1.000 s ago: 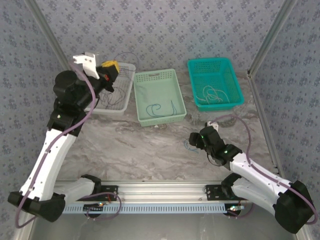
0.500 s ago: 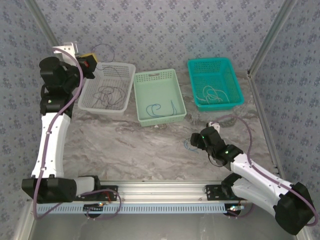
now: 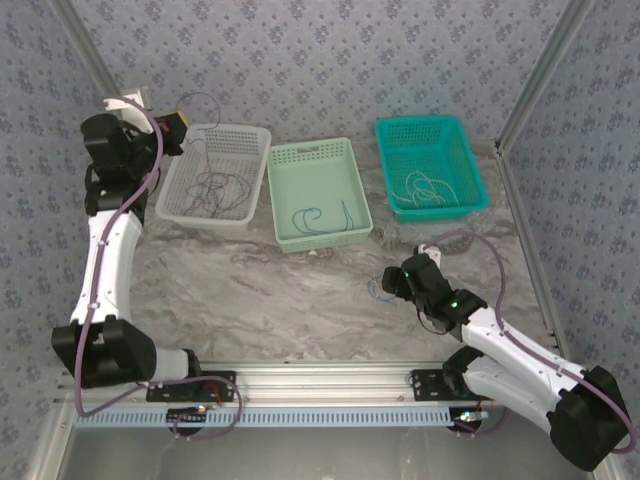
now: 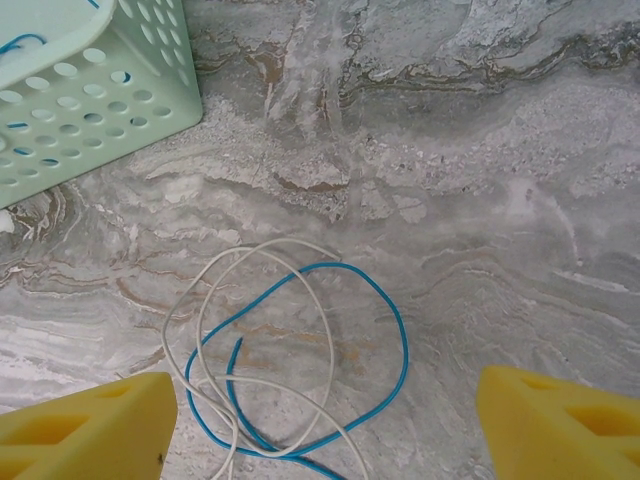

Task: Untangle the cables

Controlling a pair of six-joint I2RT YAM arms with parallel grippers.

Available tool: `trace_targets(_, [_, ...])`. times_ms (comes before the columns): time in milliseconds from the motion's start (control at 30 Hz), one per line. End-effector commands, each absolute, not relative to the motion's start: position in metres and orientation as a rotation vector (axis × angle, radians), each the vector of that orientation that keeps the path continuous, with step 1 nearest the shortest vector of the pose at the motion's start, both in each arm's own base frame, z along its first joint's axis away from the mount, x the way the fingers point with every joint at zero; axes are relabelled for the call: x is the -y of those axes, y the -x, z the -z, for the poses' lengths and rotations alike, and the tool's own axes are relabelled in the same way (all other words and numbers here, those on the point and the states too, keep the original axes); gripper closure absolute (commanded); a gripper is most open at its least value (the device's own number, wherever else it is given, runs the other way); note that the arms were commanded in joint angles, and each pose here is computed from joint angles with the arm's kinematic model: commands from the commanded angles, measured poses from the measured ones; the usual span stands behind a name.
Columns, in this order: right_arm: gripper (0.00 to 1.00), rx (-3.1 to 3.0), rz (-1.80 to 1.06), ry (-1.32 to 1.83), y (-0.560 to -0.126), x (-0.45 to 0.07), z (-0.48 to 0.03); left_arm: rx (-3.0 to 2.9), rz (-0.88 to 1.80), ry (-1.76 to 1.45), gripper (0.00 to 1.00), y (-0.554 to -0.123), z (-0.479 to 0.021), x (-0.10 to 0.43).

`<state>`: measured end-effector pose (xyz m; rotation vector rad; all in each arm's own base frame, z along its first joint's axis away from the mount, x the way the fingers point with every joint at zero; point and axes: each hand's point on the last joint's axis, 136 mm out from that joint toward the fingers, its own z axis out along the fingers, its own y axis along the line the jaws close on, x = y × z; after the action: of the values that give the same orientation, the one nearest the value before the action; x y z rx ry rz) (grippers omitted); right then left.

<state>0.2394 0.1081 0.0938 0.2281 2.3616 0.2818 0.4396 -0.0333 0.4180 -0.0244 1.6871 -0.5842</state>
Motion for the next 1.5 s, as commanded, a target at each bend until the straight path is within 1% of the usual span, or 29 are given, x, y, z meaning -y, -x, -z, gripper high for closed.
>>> trace_targets(0, [0.19,-2.363,-0.240,-0.273,-0.238,-0.098,-0.095,-1.654,0.620,-0.008,0.96,-0.449,-0.421,0.038])
trace_targets(167, [0.19,-2.365,-0.235,-0.276,-0.238,-0.098,-0.098,-1.722,0.616,0.020,0.96,-0.467,-0.382,0.034])
trace_targets(367, [0.19,-2.371,-0.227,-0.270,-0.237,-0.097,-0.101,-1.858,0.598,0.063,0.95,-0.485,-0.320,0.026])
trace_targets(467, [0.19,-2.381,-0.214,-0.263,-0.236,-0.096,-0.101,-1.965,0.583,0.116,0.90,-0.492,-0.285,0.021])
trace_targets(533, [0.19,-2.387,-0.207,-0.259,-0.234,-0.095,-0.103,-2.026,0.564,0.171,0.88,-0.495,-0.267,0.016])
trace_targets(633, [0.19,-2.400,-0.207,-0.240,-0.232,-0.095,-0.103,-2.099,0.576,0.225,0.74,-0.497,-0.250,0.014])
trace_targets(667, [0.20,-2.408,-0.209,-0.229,-0.230,-0.096,-0.102,-2.116,0.589,0.238,0.66,-0.497,-0.246,0.015])
trace_targets(733, [0.21,-2.423,-0.213,-0.218,-0.228,-0.097,-0.100,-2.131,0.628,0.230,0.45,-0.497,-0.245,0.020])
trace_targets(767, [0.22,-2.443,-0.202,-0.217,-0.226,-0.096,-0.097,-2.135,0.647,0.222,0.38,-0.495,-0.246,0.025])
trace_targets(800, [0.22,-2.457,-0.195,-0.218,-0.225,-0.096,-0.094,-2.136,0.650,0.215,0.32,-0.494,-0.246,0.028])
trace_targets(900, [0.23,-2.508,-0.217,-0.198,-0.219,-0.101,-0.086,-2.118,0.609,0.171,0.21,-0.484,-0.258,0.040])
trace_targets(1000, [0.24,-2.551,-0.241,-0.190,-0.214,-0.106,-0.079,-2.088,0.564,0.094,0.01,-0.467,-0.278,0.062])
trace_targets(1133, [0.26,-2.564,-0.233,-0.173,-0.212,-0.105,-0.077,-2.043,0.527,-0.031,0.01,-0.436,-0.301,0.099])
trace_targets(1267, [0.33,-2.587,-0.207,-0.158,-0.209,-0.103,-0.070,-2.001,0.570,-0.110,0.01,-0.398,-0.308,0.133])
trace_targets(1467, [0.34,-2.688,-0.181,-0.152,-0.201,-0.105,-0.045,-1.946,0.710,-0.139,0.01,-0.346,-0.304,0.155])
